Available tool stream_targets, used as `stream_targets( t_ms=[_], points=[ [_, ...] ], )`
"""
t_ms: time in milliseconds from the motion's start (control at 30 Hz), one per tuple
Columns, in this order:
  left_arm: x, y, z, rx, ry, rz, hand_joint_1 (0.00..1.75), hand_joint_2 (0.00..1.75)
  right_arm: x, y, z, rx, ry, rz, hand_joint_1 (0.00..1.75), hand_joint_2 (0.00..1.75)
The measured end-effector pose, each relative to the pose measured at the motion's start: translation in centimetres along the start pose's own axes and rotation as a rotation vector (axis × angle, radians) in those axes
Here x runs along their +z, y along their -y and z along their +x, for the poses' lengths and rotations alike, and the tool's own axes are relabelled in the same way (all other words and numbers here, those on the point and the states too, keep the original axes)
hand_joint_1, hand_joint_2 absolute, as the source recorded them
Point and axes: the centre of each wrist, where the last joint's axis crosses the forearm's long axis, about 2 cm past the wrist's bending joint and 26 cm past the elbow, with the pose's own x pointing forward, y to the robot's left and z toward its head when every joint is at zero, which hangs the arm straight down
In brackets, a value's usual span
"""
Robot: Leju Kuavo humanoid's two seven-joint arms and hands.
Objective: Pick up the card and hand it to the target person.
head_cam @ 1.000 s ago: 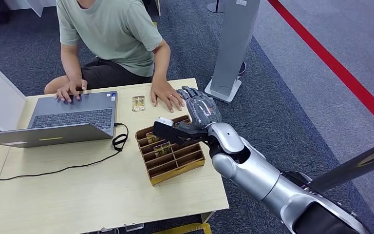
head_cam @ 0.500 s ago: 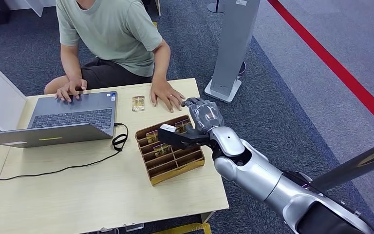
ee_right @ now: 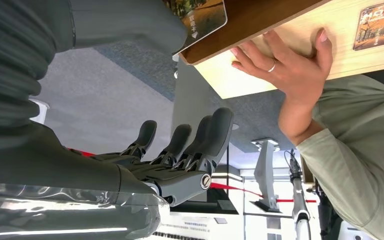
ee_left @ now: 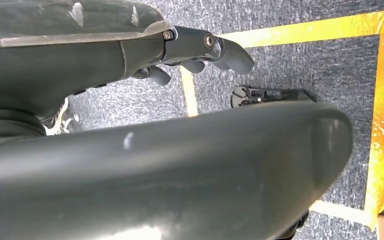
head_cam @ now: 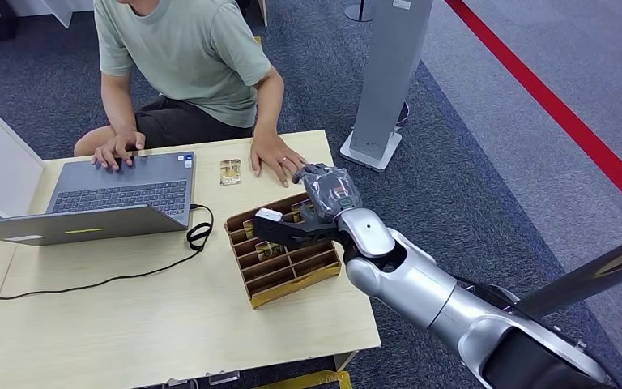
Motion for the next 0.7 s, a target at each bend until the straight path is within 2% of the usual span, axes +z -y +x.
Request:
stream_targets(
  t_ms=[267,467,700],
  points=[
    [0.0,0.0,0.0,0.0,0.001,0.0,0.0,0.0,-0.1,-0.2,0.2,0.0,0.0,0.002,0.72,1.75],
    [0.0,0.0,0.0,0.0,-0.001,0.0,0.0,0.0,-0.2,-1.3,0.2,0.0,-0.029,0.028,0.8,1.75],
    [0.0,0.0,0.0,0.002,-0.008,0.003,0.0,0.0,-0.2,-1.6,0.0,-0.006,-0.084,0.007,0.69,1.75]
  ],
)
